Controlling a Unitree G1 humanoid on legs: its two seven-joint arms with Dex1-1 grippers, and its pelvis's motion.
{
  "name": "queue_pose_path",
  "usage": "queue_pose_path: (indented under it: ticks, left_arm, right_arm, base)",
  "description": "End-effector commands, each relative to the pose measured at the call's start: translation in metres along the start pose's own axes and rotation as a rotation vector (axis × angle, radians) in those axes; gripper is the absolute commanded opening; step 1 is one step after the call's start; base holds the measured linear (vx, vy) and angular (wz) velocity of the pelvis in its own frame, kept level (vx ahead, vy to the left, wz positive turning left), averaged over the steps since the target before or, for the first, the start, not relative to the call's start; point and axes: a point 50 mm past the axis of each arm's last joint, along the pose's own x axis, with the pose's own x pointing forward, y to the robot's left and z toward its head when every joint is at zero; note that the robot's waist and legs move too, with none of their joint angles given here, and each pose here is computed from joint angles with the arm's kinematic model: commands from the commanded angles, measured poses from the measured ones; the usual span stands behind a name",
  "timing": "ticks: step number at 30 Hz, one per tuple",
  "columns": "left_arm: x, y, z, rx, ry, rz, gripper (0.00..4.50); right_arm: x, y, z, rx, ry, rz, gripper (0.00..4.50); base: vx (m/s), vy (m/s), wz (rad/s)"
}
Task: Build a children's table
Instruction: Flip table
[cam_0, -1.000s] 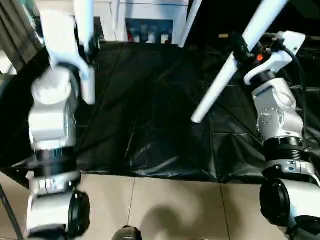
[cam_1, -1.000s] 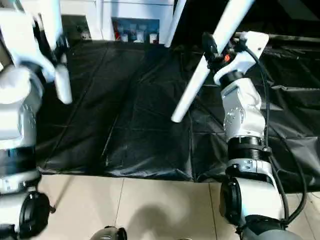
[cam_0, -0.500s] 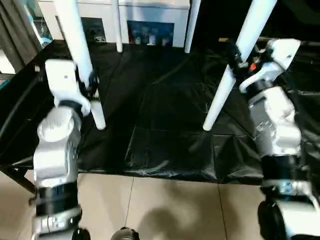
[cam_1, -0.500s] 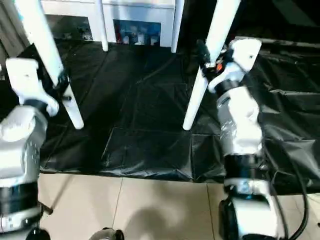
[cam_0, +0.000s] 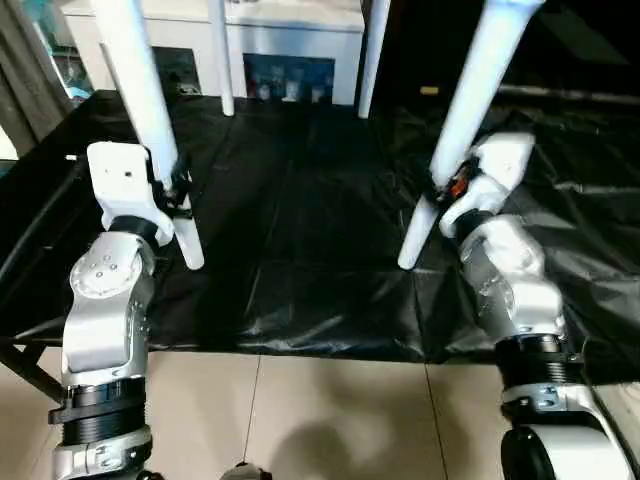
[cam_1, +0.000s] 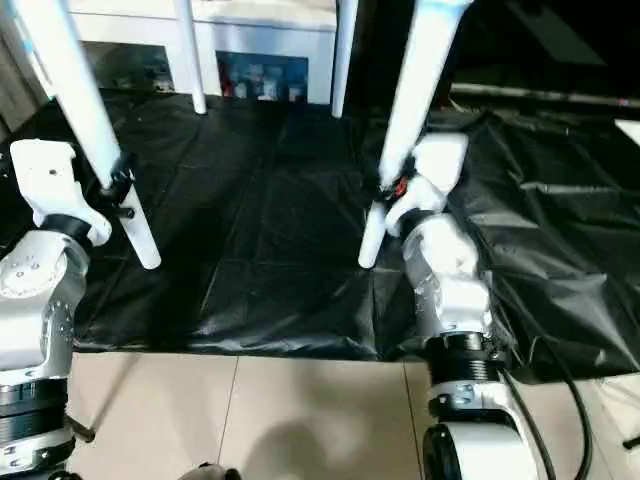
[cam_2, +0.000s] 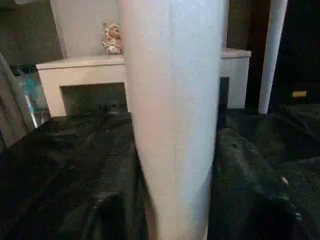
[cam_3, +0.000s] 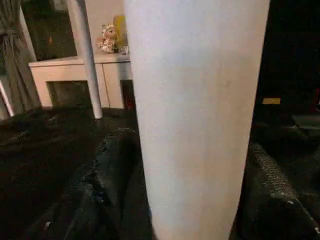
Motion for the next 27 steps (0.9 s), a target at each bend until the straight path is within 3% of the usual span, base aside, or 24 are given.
queue_pose_path:
  ticks: [1, 2, 7, 13, 15, 17, 23, 27]
  left_arm:
    - [-0.002, -0.003, -0.003, 0.018, 0.002, -0.011, 2.57]
    - [-0.003, -0.002, -0.003, 0.017, -0.003, -0.004, 2.81]
    - [-0.016, 0.000, -0.009, 0.021, -0.028, 0.008, 3.16]
    - [-0.051, -0.002, -0.045, -0.056, 0.021, -0.001, 3.62]
    - [-0.069, -0.002, -0.063, -0.099, 0.035, 0.009, 3.62]
    - [-0.081, -0.002, -0.070, -0.126, 0.052, 0.017, 3.62]
    - [-0.101, -0.017, -0.066, -0.187, 0.093, -0.037, 3.62]
    - [-0.114, -0.031, -0.056, -0.123, 0.112, -0.029, 3.62]
  right_arm:
    - [-0.001, 0.002, 0.008, 0.001, -0.040, 0.019, 3.05]
    - [-0.003, 0.002, 0.007, -0.001, -0.041, 0.020, 3.28]
    - [-0.017, 0.002, -0.003, 0.002, -0.035, 0.030, 3.71]
    - [-0.044, 0.001, -0.032, -0.019, 0.043, -0.029, 4.11]
    - [-0.059, -0.002, -0.048, -0.034, 0.093, -0.066, 4.11]
    - [-0.070, -0.004, -0.056, -0.031, 0.131, -0.077, 4.11]
    - [-0.092, -0.003, -0.056, -0.023, 0.196, -0.052, 4.11]
    - [-0.108, 0.003, -0.052, -0.064, 0.233, -0.023, 4.11]
  base:
    - [0.000, 0.000, 0.00]
    - [0.000, 0.000, 0.00]
    - [0.000, 0.000, 0.00]
    - [0.000, 0.000, 0.00]
    - [0.000, 0.000, 0.00]
    - [0.000, 0.000, 0.00]
    - [0.000, 0.000, 0.00]
    - [0.000, 0.000, 0.00]
